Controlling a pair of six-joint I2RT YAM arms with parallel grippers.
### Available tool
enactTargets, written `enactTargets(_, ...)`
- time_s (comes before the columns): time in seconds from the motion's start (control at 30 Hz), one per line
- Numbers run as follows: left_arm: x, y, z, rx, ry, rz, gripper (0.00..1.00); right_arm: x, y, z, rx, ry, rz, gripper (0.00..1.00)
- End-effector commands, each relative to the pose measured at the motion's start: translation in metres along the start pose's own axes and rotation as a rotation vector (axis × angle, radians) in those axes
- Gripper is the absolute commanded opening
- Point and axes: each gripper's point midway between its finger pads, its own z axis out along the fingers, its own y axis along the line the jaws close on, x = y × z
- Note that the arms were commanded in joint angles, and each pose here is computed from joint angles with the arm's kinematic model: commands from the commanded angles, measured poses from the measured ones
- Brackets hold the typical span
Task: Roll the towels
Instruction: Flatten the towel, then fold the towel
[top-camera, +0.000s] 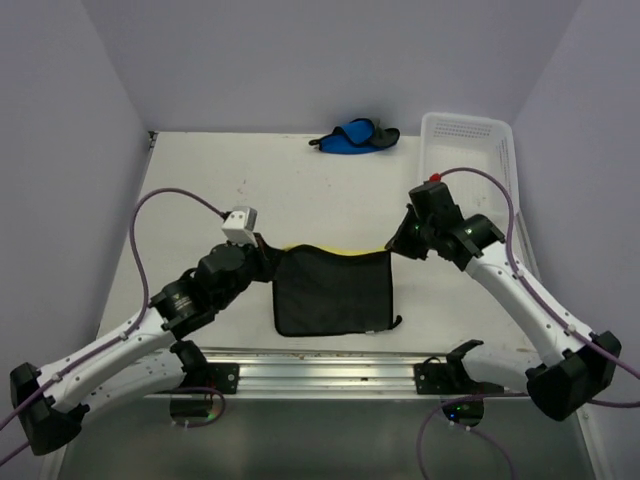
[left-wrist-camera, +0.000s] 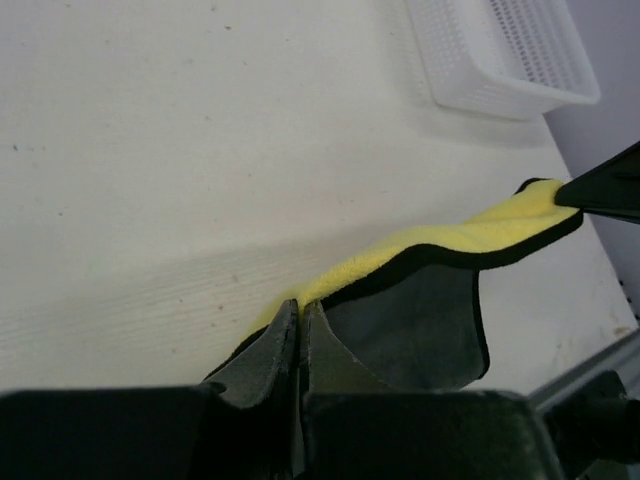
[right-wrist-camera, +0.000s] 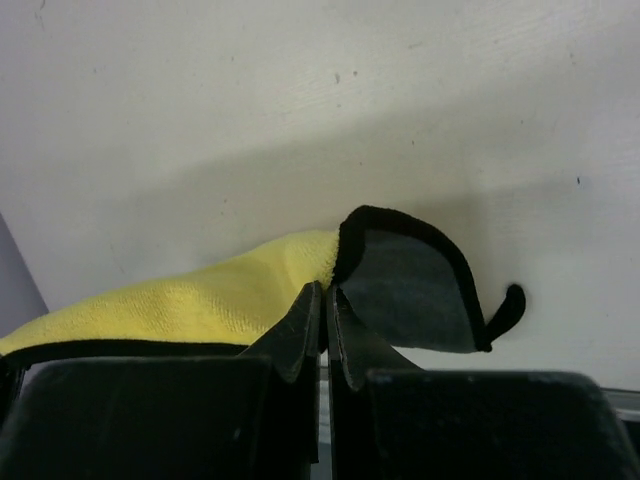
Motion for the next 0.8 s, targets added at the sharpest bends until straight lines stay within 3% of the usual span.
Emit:
enactTargets(0.0, -0.056, 0.005, 0.019, -0.128, -0.188, 0.067, 0.0, -0.057, 0.032, 0.011, -0.045, -0.172, -0.032, 0.0)
enactTargets(0.17, -0.051, 0.024, 0.067, -0.252, -0.144, 0.165, 0.0, -0.075, 0.039, 0.052, -0.012, -0.123, -0.052, 0.0)
enactTargets(0.33, -0.048, 0.045, 0.096, -0.205, -0.126, 0.148, 0.0, -0.081, 0.027, 0.106, 0.009, -0.061, -0.05, 0.0)
enactTargets(0.57, -0.023, 0.069, 0.109, -0.192, -0.015, 0.228, 0.0, -0.059, 0.013, 0.13, 0.007, 0.01, -0.077, 0.0)
enactTargets(0.77, 0.02, 0.064, 0.1, -0.097, 0.086, 0.144, 0.0, -0.042, -0.004, 0.133, 0.032, 0.048, -0.089, 0.0)
